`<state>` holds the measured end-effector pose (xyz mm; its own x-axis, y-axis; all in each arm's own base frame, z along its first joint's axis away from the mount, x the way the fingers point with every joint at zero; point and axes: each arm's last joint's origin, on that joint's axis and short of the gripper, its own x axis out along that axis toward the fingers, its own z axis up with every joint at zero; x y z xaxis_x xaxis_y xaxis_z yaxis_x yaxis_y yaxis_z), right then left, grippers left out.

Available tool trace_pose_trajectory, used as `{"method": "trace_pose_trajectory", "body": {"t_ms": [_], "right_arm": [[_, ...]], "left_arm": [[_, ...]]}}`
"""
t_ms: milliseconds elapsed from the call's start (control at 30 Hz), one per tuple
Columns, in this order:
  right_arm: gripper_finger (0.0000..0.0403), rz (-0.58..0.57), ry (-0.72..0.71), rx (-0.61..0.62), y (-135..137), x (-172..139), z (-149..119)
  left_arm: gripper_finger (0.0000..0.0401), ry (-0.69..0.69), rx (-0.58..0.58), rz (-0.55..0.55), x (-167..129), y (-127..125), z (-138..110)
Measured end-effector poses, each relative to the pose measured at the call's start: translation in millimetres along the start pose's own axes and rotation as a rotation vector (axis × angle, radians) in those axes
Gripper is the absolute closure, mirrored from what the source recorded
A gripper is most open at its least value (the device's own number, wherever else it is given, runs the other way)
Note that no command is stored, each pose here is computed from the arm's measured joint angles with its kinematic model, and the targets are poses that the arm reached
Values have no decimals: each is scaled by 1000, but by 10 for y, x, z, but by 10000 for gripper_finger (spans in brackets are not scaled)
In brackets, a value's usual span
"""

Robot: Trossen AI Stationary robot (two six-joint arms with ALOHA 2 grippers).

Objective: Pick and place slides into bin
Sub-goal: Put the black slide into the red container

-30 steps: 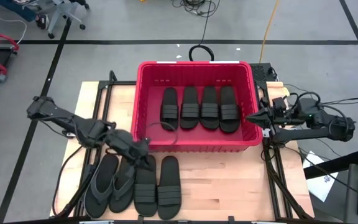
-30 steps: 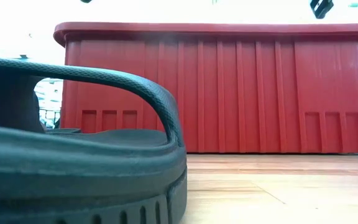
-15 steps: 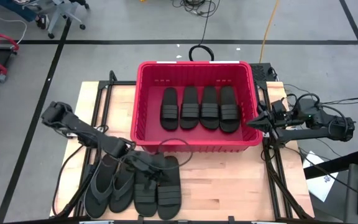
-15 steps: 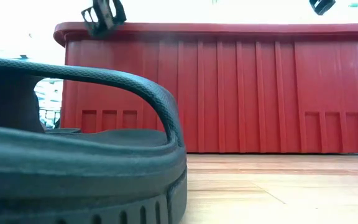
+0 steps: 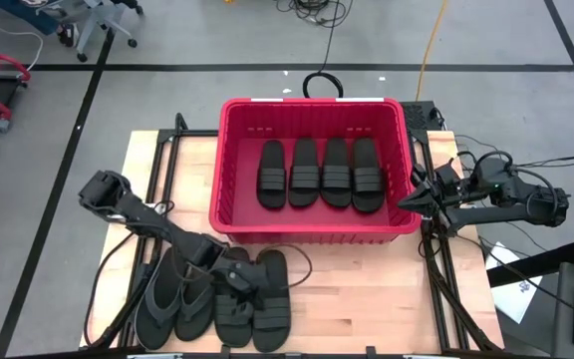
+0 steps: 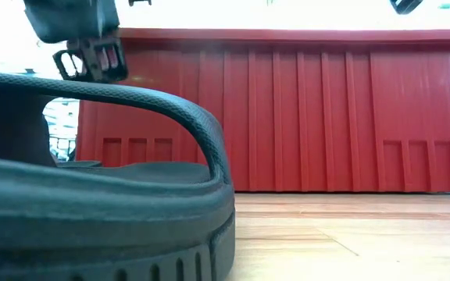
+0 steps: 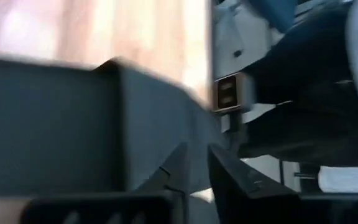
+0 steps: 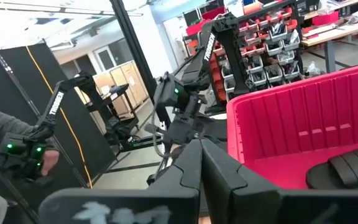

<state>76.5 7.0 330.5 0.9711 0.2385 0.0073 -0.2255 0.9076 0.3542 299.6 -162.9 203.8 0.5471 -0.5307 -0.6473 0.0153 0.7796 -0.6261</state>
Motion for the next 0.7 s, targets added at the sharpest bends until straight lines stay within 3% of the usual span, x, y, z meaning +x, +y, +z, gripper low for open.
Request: {"method": "trace_pose_trajectory", "body": {"t_ms": [133,367,633,700], "right_arm": [[403,0,0,14,0,0,0],[403,0,0,16,0,0,0],[403,0,0,17,0,0,0],[403,-1,0,17,0,1,0]], "left_arm": [[295,30,-30,69,-23,123,18],[210,42,43,53,-36,157,50],[156,146,24,95,81,275,-39],[143,170,-12,58,191,322,-39]]}}
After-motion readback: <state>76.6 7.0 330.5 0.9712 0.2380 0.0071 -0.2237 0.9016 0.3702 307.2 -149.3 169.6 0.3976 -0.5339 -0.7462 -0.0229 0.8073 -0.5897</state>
